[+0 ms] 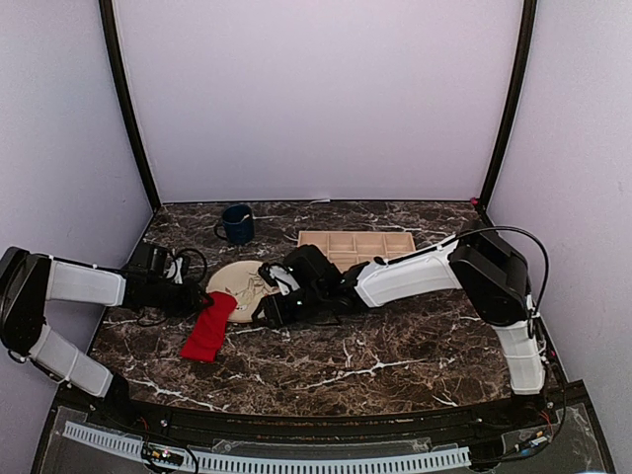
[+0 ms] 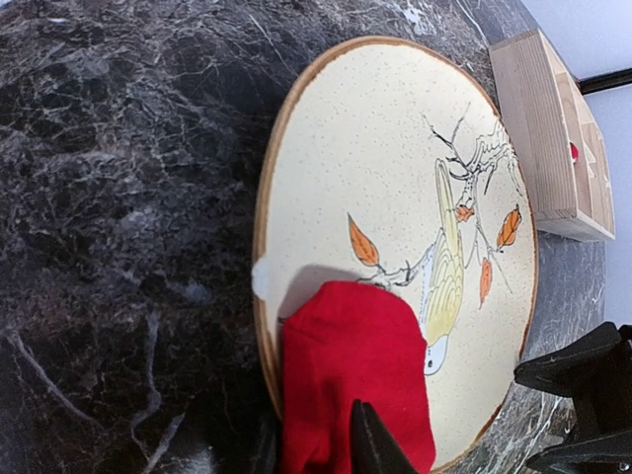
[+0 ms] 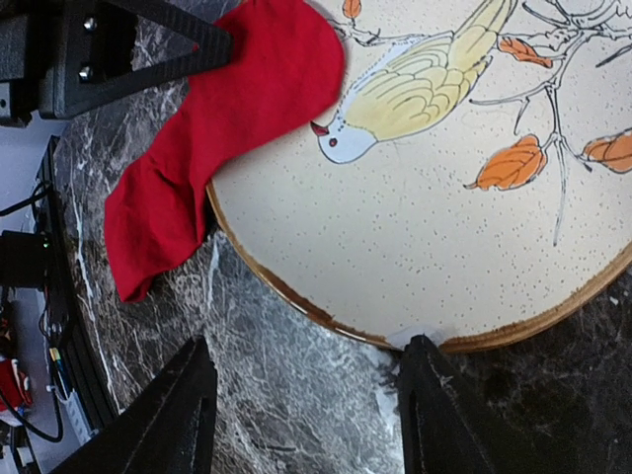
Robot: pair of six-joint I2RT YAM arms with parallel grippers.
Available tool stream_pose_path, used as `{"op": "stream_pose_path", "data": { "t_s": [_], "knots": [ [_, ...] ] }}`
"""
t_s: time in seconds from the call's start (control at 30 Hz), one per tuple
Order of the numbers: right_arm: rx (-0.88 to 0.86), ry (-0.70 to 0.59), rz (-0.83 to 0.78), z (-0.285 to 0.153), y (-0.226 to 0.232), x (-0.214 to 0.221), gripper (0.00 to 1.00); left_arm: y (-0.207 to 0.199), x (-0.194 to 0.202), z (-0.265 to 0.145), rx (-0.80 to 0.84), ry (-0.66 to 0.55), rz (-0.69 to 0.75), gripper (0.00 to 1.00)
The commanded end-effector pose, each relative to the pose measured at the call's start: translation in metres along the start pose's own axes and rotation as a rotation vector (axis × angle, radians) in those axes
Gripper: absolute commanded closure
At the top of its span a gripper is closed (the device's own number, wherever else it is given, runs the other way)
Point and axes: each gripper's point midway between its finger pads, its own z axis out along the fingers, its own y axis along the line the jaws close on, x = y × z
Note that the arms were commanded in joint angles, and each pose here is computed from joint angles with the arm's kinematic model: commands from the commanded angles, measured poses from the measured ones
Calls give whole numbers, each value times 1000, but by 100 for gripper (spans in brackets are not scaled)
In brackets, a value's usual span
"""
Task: Roll the socks
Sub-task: Pick up the sock from the center of the board.
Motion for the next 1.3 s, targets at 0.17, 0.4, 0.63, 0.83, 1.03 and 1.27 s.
{"op": "stream_pose_path", "data": {
  "t_s": [0.17, 0.4, 0.63, 0.83, 1.03, 1.27],
  "knots": [
    [-8, 37, -13, 28, -1, 4, 42, -10, 0, 2, 60, -4, 12, 68],
    [-3, 30, -19, 34, -5, -2, 42, -16, -4, -10, 69, -33, 8, 68],
    [-12, 20, -30, 41, -8, -14, 42, -25, -8, -21, 93, -62, 14, 72],
    [-29, 6, -37, 46, -8, -23, 43, -23, -4, -20, 92, -50, 13, 75],
    [-43, -6, -42, 45, -4, -28, 43, -16, 4, -13, 78, -19, -1, 74],
    [-49, -12, -48, 41, -1, -31, 43, -1, 23, 4, 63, 43, -27, 74]
  ]
}}
